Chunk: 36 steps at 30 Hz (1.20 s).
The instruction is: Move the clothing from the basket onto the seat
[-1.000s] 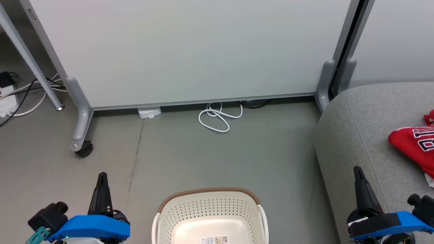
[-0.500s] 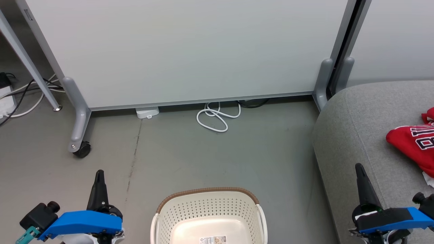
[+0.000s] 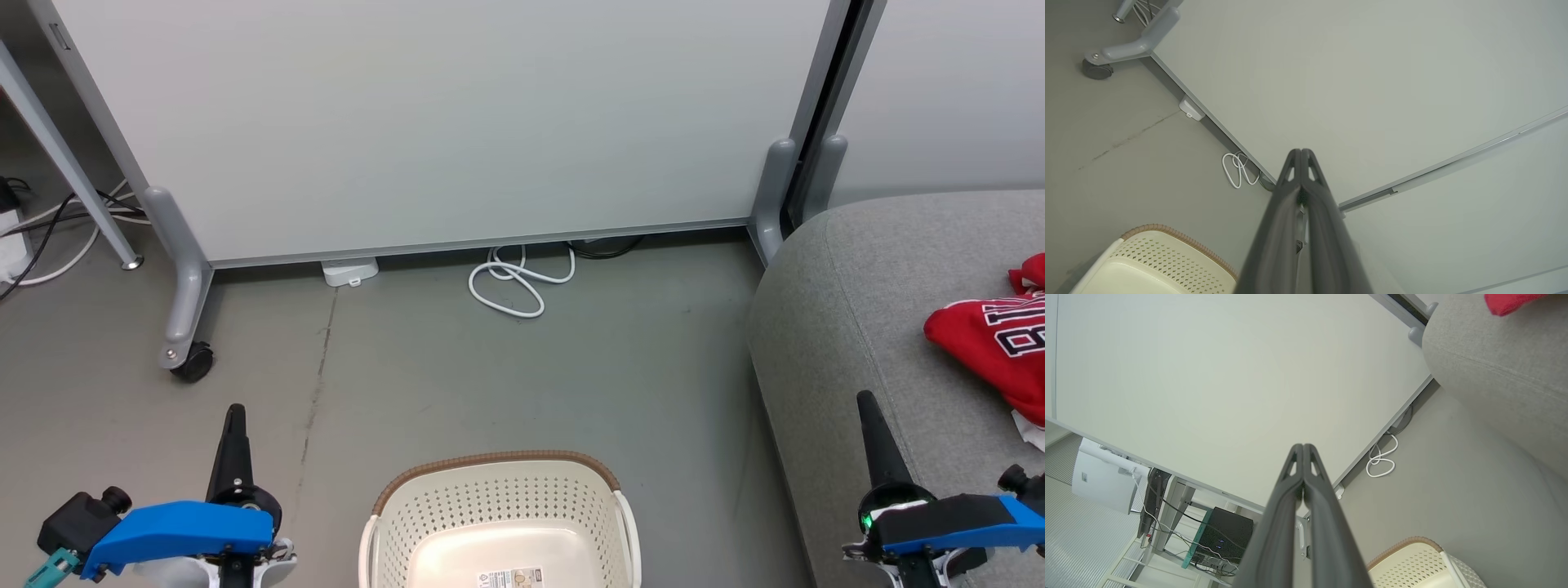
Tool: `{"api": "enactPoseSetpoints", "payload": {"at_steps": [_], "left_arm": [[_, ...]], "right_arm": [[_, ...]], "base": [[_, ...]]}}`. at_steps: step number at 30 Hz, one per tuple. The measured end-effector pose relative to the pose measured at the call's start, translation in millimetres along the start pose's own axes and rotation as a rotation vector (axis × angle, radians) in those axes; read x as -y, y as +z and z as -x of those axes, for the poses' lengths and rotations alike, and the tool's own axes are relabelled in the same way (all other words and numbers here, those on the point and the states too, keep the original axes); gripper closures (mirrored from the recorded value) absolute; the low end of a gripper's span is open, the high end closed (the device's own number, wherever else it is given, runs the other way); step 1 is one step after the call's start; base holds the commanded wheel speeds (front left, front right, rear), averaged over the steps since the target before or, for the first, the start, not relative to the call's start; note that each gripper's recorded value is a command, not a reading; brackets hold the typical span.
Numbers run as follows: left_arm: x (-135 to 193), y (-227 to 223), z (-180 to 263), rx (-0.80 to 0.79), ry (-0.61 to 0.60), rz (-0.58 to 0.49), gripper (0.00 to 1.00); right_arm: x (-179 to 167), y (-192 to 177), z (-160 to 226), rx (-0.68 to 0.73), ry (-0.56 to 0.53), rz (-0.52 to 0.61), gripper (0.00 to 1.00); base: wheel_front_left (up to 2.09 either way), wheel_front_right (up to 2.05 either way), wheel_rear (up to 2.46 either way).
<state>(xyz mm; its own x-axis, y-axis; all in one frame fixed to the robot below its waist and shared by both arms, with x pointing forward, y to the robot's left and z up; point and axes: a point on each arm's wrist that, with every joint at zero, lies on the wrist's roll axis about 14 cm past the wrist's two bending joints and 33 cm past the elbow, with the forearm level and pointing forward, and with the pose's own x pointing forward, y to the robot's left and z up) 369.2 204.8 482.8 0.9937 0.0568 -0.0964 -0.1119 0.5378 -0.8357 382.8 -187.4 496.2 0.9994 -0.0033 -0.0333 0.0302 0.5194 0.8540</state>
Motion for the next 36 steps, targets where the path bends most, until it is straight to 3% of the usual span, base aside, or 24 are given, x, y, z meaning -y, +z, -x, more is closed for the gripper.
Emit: {"api": "enactPoseSetpoints", "payload": {"at_steps": [36], "left_arm": [[11.0, 3.3, -9.3, -0.020, -0.046, 0.352, 1.00]], "right_arm": [[1.7, 7.1, -2.6, -0.003, 0.000, -0.338, 1.00]], "base": [[0.00, 0.00, 0.00]]}}
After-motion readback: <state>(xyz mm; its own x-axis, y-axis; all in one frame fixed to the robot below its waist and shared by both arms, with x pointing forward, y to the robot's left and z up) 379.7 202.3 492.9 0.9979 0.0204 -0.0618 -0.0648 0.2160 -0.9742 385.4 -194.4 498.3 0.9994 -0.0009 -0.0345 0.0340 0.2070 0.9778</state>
